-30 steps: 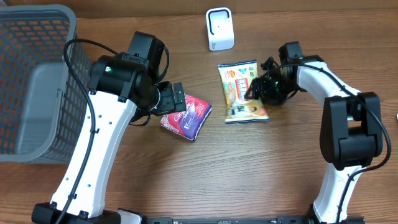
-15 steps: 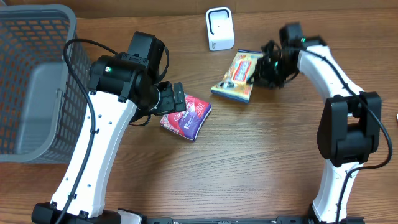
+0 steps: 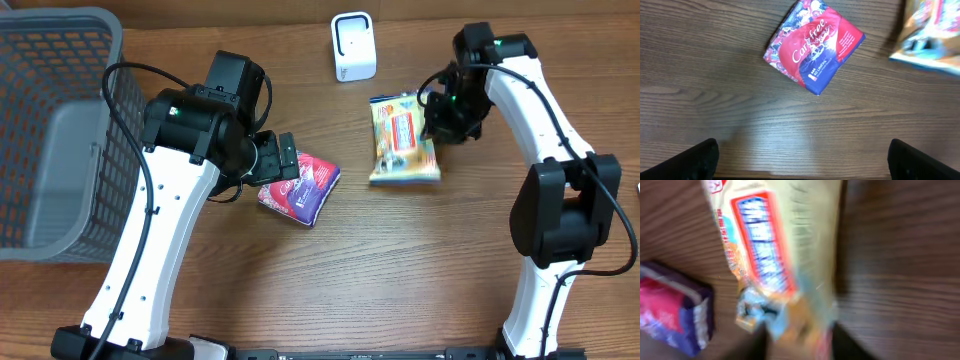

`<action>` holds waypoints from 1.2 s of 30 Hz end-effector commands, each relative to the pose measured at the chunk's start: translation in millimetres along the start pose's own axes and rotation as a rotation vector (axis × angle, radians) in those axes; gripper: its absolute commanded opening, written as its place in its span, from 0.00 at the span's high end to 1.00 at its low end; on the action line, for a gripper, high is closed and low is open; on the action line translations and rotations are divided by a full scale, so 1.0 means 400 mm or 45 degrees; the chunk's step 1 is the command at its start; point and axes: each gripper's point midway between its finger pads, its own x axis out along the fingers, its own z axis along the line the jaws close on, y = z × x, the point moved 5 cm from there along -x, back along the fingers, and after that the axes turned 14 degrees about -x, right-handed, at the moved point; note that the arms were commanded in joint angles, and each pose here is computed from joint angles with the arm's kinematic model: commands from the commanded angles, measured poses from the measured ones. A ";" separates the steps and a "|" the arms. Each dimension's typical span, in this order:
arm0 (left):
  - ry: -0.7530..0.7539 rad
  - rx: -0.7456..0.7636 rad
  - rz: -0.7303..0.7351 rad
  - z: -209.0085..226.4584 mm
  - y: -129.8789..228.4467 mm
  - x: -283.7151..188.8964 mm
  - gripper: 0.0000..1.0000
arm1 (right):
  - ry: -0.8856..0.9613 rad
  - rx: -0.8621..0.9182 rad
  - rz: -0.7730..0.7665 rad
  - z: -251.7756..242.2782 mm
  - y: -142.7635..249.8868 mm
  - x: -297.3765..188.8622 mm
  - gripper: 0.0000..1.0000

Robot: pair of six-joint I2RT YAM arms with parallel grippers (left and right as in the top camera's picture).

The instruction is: Scan the item barcode

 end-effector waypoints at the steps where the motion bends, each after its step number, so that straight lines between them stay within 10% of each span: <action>1: 0.016 0.023 -0.031 -0.001 -0.002 -0.017 0.00 | 0.088 0.000 0.032 -0.027 0.020 0.028 0.04; 16: 0.016 0.023 -0.031 -0.001 -0.002 -0.017 0.00 | 0.166 -0.063 -0.023 -0.002 0.018 0.279 0.00; 18: 0.016 0.023 -0.031 -0.001 -0.002 -0.017 0.00 | 0.213 -0.035 0.045 -0.031 0.032 0.322 0.77; 19: 0.016 0.023 -0.031 -0.001 -0.002 -0.017 0.00 | 0.228 -0.006 0.047 -0.042 0.033 0.321 0.96; 36: 0.016 0.023 -0.031 -0.001 -0.002 -0.017 0.00 | 0.114 -0.130 -0.361 0.125 -0.147 -0.149 0.96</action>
